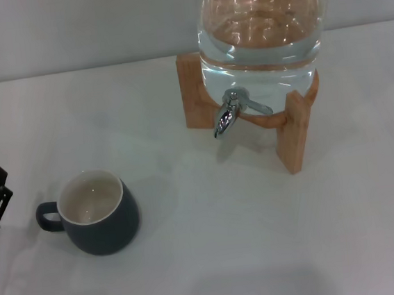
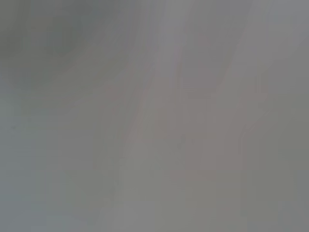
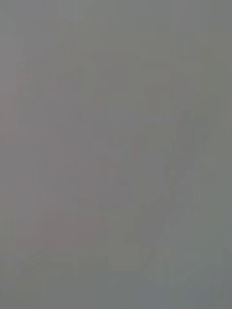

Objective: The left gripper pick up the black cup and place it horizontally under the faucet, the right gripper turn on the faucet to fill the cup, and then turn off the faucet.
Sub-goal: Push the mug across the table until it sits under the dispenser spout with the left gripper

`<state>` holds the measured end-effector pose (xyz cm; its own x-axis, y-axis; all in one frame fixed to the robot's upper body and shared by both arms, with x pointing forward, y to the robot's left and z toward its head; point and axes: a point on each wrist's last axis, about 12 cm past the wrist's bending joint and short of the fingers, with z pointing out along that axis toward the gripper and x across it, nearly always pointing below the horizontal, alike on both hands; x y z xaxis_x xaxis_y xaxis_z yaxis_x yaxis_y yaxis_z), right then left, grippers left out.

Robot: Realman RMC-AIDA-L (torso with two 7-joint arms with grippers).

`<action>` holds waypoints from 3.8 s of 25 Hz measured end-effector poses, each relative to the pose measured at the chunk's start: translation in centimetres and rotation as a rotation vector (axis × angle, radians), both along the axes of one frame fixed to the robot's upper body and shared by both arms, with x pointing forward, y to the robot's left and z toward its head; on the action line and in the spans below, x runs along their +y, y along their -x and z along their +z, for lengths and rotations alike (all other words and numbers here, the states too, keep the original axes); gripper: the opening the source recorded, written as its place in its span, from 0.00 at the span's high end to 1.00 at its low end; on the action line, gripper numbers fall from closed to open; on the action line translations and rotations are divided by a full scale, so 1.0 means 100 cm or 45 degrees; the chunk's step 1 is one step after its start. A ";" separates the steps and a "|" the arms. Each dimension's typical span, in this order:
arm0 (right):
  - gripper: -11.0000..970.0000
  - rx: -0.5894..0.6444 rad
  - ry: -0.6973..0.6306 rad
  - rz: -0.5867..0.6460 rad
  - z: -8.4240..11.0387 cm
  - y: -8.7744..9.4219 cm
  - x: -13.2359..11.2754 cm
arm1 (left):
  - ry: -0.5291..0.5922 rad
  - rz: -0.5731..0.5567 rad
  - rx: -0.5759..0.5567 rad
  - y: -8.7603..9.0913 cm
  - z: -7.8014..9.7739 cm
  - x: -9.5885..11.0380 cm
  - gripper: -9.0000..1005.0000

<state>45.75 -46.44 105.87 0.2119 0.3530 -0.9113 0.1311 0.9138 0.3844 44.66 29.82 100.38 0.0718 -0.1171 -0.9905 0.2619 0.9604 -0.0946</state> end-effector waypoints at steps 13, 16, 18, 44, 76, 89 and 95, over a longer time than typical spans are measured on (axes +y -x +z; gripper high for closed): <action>0.13 0.003 0.000 -0.002 0.000 0.000 -0.001 | 0.054 -0.003 0.082 0.011 -0.010 -0.010 0.14; 0.13 0.002 0.001 -0.002 0.000 0.000 -0.001 | 0.072 -0.016 0.098 0.012 -0.011 -0.015 0.14; 0.13 0.001 0.003 -0.001 0.001 -0.001 -0.001 | 0.078 -0.017 0.103 0.012 -0.012 -0.016 0.14; 0.13 -0.003 0.007 -0.005 0.002 -0.001 -0.002 | 0.077 0.014 0.076 0.023 -0.011 -0.008 0.14; 0.13 -0.006 0.005 -0.001 0.002 -0.003 -0.001 | 0.061 0.115 0.140 0.057 -0.021 0.010 0.14; 0.13 -0.008 0.000 0.002 0.001 -0.003 0.001 | 0.044 0.073 0.226 0.055 -0.029 0.004 0.14; 0.13 -0.012 0.000 0.005 0.002 -0.003 0.002 | 0.033 0.035 0.253 0.050 -0.031 0.000 0.14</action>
<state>46.08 -46.29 106.03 0.2187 0.3537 -0.9094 0.1238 0.9144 0.3854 39.63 29.80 97.32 -0.1211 -0.1436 -0.9822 0.2094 0.9635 -0.1667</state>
